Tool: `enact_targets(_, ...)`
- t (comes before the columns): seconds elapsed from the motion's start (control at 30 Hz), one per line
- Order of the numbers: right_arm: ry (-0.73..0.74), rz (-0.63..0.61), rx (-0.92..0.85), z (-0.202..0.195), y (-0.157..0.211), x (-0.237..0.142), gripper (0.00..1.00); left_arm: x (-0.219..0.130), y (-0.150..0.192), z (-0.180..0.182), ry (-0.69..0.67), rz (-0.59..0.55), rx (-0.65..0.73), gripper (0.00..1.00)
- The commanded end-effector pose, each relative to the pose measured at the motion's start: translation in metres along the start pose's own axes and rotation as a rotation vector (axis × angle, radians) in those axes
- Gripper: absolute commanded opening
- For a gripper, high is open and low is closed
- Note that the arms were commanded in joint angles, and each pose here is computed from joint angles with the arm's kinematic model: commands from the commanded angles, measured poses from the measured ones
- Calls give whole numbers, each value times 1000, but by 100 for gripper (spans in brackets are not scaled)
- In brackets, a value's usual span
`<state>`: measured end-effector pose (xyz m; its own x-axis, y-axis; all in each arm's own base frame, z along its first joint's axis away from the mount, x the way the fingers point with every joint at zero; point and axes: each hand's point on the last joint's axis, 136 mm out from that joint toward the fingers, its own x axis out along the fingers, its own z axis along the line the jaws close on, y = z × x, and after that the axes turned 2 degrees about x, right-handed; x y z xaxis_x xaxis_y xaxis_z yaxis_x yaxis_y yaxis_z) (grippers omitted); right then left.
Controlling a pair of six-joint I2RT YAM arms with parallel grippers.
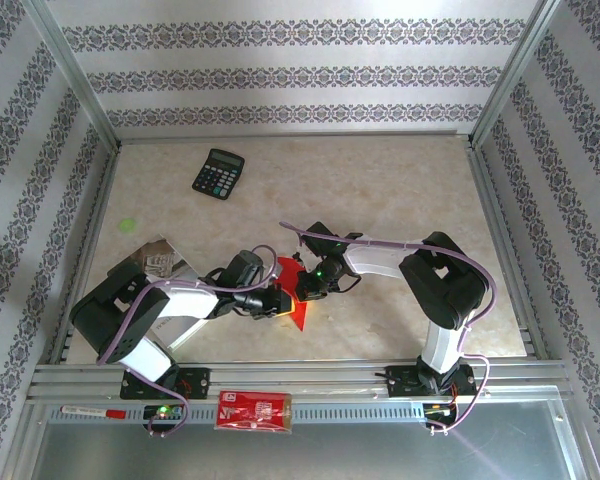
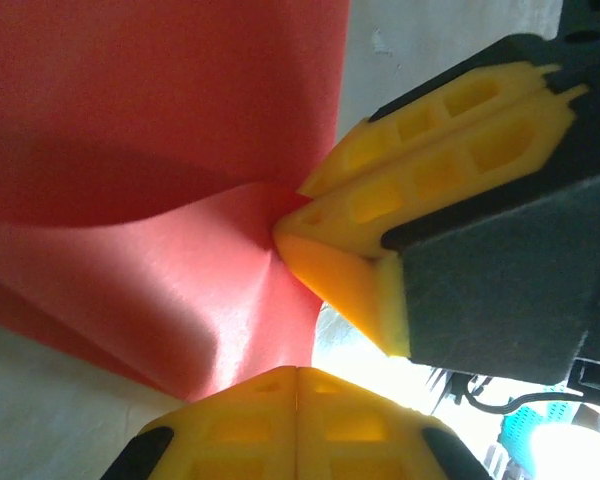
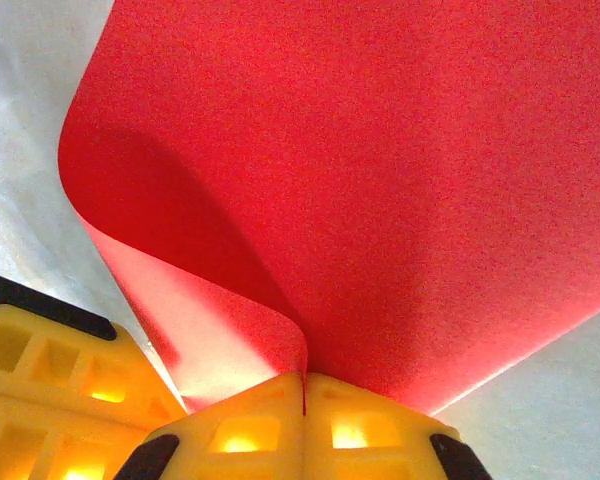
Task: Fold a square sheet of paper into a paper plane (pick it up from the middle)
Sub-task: Third fold the triangle at the center of the table.
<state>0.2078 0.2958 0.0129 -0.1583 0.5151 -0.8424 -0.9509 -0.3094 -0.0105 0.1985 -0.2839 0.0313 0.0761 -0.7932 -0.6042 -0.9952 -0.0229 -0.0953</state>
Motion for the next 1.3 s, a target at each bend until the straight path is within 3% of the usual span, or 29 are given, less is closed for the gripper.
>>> enact_targets(0.0,111,74,31,-30,24,17,0,1,-4,2,-24,9,14,6)
enact_targets(0.43,100,67,20,-25,18,14,0,6,7,35,-147,57,-6,2)
enact_targets(0.93,78,-57,7,-12,5,-43,18,6,16,57,-213,65,-42,0)
enact_targets(1.07,-16,-84,33,4,20,-44,18,7,16,58,-212,66,-43,0)
enact_targets(1.27,-211,-93,52,42,38,-17,8,7,15,55,-209,65,-42,0)
